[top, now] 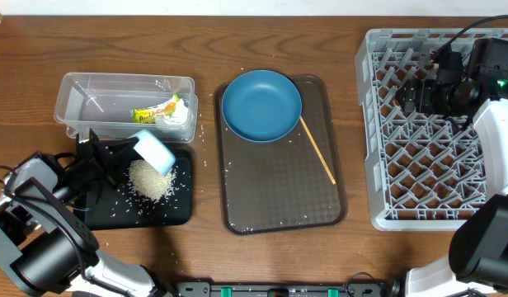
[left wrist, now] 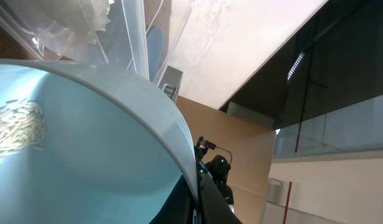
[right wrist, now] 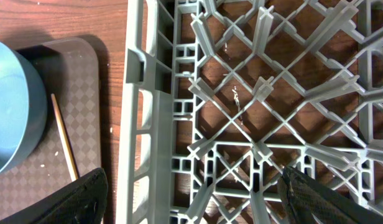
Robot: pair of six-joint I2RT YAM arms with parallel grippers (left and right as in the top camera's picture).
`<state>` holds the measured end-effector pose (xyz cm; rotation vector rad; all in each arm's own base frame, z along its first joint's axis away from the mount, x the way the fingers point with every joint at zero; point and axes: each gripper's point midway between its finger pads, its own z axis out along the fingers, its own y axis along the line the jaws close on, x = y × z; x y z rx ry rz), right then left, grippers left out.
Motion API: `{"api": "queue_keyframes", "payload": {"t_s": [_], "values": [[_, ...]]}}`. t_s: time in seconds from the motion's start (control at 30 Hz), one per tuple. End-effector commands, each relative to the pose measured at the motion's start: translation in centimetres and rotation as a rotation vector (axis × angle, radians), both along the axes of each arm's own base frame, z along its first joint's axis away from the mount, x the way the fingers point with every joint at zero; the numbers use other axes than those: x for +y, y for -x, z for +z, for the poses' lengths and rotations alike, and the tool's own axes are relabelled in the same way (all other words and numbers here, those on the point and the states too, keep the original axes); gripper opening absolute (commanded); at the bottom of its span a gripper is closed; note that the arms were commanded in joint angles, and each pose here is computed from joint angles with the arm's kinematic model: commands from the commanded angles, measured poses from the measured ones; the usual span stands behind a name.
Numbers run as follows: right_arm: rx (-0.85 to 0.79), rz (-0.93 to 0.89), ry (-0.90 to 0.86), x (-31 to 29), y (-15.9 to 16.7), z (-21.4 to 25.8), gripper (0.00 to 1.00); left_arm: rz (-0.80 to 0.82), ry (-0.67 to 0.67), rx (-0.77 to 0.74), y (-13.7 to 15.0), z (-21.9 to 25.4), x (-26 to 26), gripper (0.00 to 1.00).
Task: Sort waste into correct bins and load items into the dishwasher rack
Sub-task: 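Tilt the white bowl with the left gripper, pouring rice onto the black tray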
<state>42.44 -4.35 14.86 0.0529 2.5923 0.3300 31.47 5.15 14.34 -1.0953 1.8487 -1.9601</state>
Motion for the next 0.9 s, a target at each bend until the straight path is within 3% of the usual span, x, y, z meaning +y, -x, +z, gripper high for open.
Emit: {"api": "queue_keyframes", "payload": {"t_s": [0.0,0.13,0.23,0.3,0.4,0.5,0.57,0.63,0.73,0.87], "values": [[0.003,-0.005,0.0,0.1,0.0,0.0,0.87,0.008,0.029,0.032,0.1,-0.2,0.1,0.06],[0.003,-0.005,0.0,0.1,0.0,0.0,0.87,-0.018,-0.026,0.134,0.7,-2.0,-0.1,0.06],[0.003,-0.005,0.0,0.1,0.0,0.0,0.87,0.004,0.008,0.0,0.3,0.0,-0.1,0.06],[0.003,-0.005,0.0,0.1,0.0,0.0,0.87,-0.001,-0.052,-0.067,0.2,-0.1,0.0,0.06],[0.004,-0.005,0.0,0.1,0.0,0.0,0.87,-0.018,-0.058,0.081,0.7,-1.9,0.1,0.06],[0.004,-0.005,0.0,0.1,0.0,0.0,0.87,0.004,-0.029,-0.068,0.1,0.3,0.0,0.06],[0.004,-0.005,0.0,0.1,0.0,0.0,0.87,-0.009,-0.09,-0.036,0.3,-1.0,0.3,0.06],[0.004,-0.005,0.0,0.1,0.0,0.0,0.87,-0.01,-0.07,0.045,0.5,-1.6,0.4,0.06],[0.004,-0.005,0.0,0.1,0.0,0.0,0.87,-0.01,-0.09,-0.059,0.2,-0.6,0.2,0.06],[0.004,-0.005,0.0,0.1,0.0,0.0,0.87,-0.035,-0.102,-0.018,0.8,-1.0,-0.5,0.06]]}}
